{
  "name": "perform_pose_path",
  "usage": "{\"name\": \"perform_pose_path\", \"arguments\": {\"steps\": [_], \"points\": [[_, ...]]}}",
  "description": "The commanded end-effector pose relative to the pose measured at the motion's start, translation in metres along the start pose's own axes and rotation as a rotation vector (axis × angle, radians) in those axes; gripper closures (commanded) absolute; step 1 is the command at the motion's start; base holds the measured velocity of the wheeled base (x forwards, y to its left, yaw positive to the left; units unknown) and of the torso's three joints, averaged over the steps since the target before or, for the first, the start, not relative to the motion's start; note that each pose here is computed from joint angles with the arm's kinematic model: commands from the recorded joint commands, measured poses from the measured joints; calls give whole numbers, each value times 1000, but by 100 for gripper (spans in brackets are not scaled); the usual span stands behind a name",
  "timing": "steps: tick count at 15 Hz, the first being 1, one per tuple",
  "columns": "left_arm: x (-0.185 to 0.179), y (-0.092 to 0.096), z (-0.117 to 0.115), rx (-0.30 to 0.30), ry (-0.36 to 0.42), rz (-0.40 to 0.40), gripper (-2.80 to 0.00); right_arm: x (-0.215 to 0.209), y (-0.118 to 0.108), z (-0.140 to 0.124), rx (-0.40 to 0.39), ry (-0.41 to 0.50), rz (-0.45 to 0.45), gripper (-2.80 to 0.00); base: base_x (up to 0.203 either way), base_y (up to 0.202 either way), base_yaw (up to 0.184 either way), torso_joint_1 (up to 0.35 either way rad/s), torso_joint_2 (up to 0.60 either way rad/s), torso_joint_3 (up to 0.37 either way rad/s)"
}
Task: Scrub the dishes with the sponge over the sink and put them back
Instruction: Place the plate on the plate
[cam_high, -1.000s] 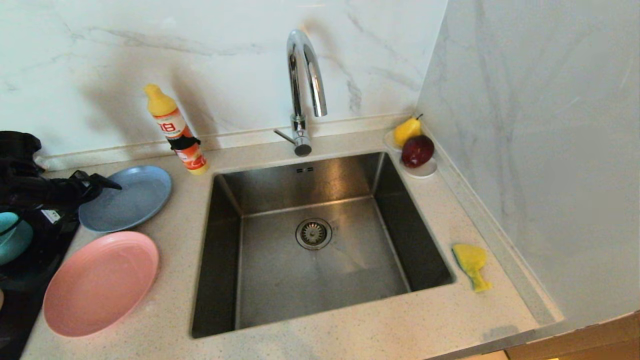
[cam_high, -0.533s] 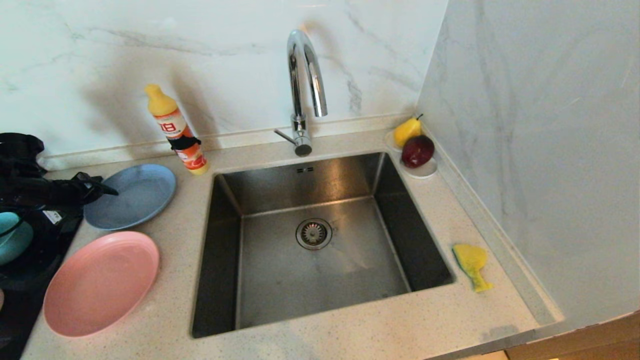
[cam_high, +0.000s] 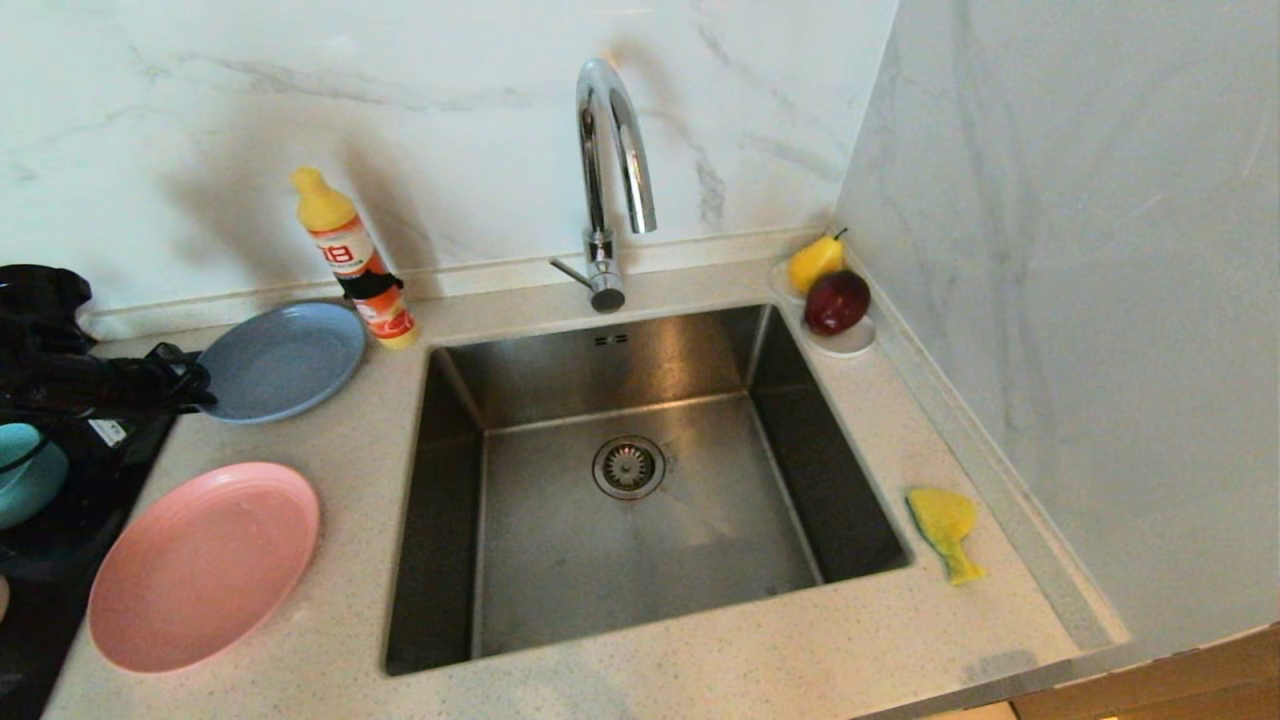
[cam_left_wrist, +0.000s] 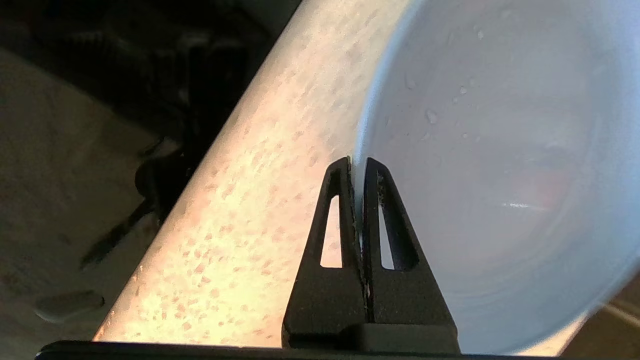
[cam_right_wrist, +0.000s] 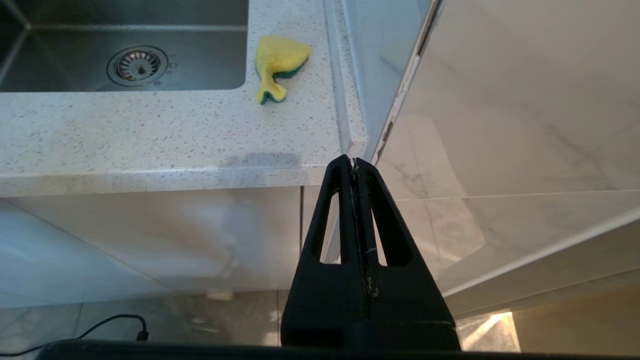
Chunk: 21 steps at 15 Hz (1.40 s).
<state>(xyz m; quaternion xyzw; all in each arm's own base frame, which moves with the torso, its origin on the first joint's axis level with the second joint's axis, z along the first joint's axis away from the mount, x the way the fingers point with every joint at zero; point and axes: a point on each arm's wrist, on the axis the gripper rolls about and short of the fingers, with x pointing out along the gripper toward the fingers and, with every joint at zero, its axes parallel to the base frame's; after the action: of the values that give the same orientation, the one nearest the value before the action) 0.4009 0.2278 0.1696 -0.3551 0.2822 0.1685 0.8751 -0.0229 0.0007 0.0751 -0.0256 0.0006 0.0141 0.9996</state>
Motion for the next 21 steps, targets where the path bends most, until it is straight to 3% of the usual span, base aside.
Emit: {"name": "perform_pose_path", "arguments": {"steps": [1, 6, 9, 14, 18, 21], "points": [[-5, -3, 4, 18, -19, -3, 0, 0, 0, 0, -1, 0, 1, 0, 0, 0, 0, 0, 0, 0], [-31, -10, 15, 44, -74, -11, 0, 0, 0, 0, -1, 0, 1, 0, 0, 0, 0, 0, 0, 0], [-60, -15, 22, 75, -137, 53, 0, 0, 0, 0, -1, 0, 1, 0, 0, 0, 0, 0, 0, 0], [-113, -18, 20, 99, -124, 100, 0, 0, 0, 0, -1, 0, 1, 0, 0, 0, 0, 0, 0, 0], [-149, -14, -1, 156, -86, 115, 0, 0, 0, 0, -1, -1, 1, 0, 0, 0, 0, 0, 0, 0], [-173, -7, -29, 212, -32, 115, 0, 0, 0, 0, -1, 0, 2, 0, 0, 0, 0, 0, 0, 0]]}}
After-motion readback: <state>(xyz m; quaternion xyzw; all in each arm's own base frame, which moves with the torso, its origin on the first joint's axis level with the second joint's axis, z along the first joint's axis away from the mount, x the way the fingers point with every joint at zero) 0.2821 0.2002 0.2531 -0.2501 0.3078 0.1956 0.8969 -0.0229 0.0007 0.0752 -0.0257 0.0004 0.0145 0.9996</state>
